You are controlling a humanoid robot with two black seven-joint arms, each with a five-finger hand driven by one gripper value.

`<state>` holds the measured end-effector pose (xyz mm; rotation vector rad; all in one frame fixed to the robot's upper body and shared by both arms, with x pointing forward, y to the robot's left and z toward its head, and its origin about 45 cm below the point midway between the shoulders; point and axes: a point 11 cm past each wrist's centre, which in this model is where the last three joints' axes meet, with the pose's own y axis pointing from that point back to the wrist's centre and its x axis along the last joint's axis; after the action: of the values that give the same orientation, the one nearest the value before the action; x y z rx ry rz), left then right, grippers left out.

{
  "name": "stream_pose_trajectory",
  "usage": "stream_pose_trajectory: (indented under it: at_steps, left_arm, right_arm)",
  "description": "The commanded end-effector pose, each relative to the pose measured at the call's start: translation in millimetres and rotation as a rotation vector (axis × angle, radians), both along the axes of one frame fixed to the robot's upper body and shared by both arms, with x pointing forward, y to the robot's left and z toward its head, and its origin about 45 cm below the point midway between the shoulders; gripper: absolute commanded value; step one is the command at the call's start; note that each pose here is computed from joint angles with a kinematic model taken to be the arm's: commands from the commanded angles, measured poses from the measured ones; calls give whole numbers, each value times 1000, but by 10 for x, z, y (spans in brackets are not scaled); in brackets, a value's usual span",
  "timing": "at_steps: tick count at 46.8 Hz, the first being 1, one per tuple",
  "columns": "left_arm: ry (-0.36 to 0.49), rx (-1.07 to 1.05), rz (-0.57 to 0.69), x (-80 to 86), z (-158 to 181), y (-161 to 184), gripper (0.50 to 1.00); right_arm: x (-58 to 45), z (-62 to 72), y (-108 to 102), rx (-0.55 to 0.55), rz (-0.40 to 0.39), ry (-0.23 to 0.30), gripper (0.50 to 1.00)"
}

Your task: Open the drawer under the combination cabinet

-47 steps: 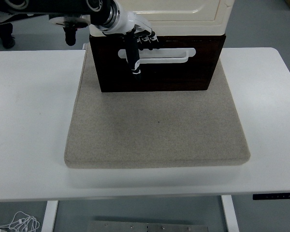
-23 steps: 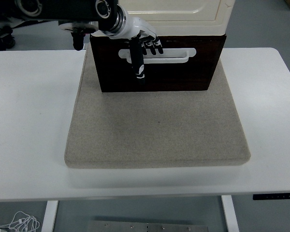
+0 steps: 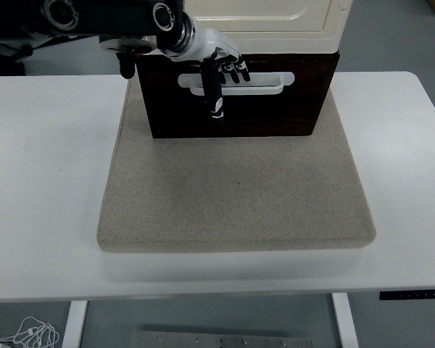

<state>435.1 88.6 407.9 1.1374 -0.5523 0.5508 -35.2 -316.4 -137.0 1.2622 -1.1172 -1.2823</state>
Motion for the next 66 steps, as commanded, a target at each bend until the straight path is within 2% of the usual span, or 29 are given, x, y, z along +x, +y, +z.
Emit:
stream_pose_trajectory:
  at_steps: [1, 43, 66]
  left_arm:
    - [11, 3, -3, -2, -67, -26, 1000]
    - [22, -14, 2, 18, -147, -20, 1000]
    - [84, -3, -70, -94, -104, -119, 1000]
  right_arm:
    - [0, 0, 0, 0, 0, 0, 926]
    - [0, 0, 0, 0, 0, 0, 926]
    - [0, 0, 0, 0, 0, 0, 926]
